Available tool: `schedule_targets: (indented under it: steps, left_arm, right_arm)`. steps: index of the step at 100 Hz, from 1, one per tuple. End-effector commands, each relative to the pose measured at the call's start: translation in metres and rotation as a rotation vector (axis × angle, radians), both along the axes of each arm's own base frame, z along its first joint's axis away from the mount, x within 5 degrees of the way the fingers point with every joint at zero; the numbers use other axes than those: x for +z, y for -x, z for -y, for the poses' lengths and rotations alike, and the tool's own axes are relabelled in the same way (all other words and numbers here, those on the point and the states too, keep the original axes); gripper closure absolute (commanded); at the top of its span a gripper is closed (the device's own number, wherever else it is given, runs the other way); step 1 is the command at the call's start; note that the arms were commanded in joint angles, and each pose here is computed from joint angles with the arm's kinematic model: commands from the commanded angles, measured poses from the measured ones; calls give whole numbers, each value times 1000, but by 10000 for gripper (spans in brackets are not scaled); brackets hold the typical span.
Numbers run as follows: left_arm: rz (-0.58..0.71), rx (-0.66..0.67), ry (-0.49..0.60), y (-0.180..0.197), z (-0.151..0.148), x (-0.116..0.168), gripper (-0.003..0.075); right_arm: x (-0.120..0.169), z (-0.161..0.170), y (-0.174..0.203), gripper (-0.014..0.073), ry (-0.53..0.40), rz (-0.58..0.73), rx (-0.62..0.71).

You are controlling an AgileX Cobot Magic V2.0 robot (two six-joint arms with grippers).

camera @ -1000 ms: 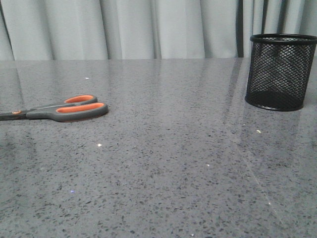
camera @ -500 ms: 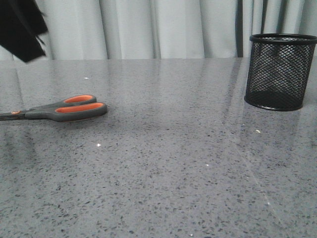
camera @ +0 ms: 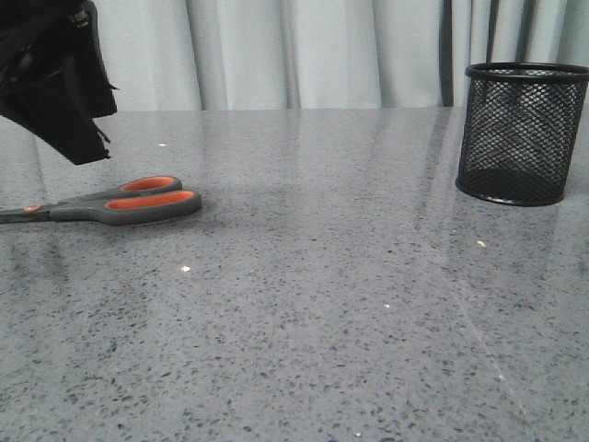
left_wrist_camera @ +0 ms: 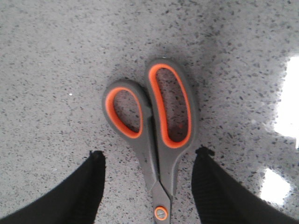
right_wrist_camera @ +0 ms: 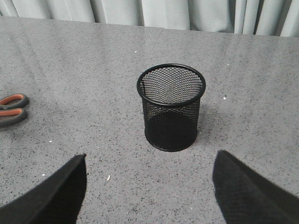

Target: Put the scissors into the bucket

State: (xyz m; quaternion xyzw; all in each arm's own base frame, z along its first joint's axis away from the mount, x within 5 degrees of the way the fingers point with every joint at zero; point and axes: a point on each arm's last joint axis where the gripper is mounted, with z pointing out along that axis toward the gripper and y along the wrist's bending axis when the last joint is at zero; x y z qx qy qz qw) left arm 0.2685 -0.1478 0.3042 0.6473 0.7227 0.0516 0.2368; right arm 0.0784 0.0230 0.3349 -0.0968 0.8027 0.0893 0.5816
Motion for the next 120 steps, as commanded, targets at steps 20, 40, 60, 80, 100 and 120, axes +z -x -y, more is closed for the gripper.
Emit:
schedule_targets:
  steps: [20,40,60,80,100,120]
  left_arm:
    - [3,100,23,4,-6,17,328]
    - [-53,166,56,-2,-22,15,332]
    - [-165,93,187,-6,-42,14,332]
    - [-125,-1,172,-10,-40,12,331]
    - [-190,4,153,-22,-36,-9,331]
    - [-213,15,136,-34,-34,-26,332]
  right_arm:
    - [18,2,-4,87,-16,118,-28]
    - [21,1,-4,87,-22,148,-19]
    - [22,0,-4,87,-25,158,-3]
    - [22,0,-5,87,-25,154,-3]
    - [21,-1,-7,87,-25,144,-1]
    - [20,-1,-6,87,-23,133,2]
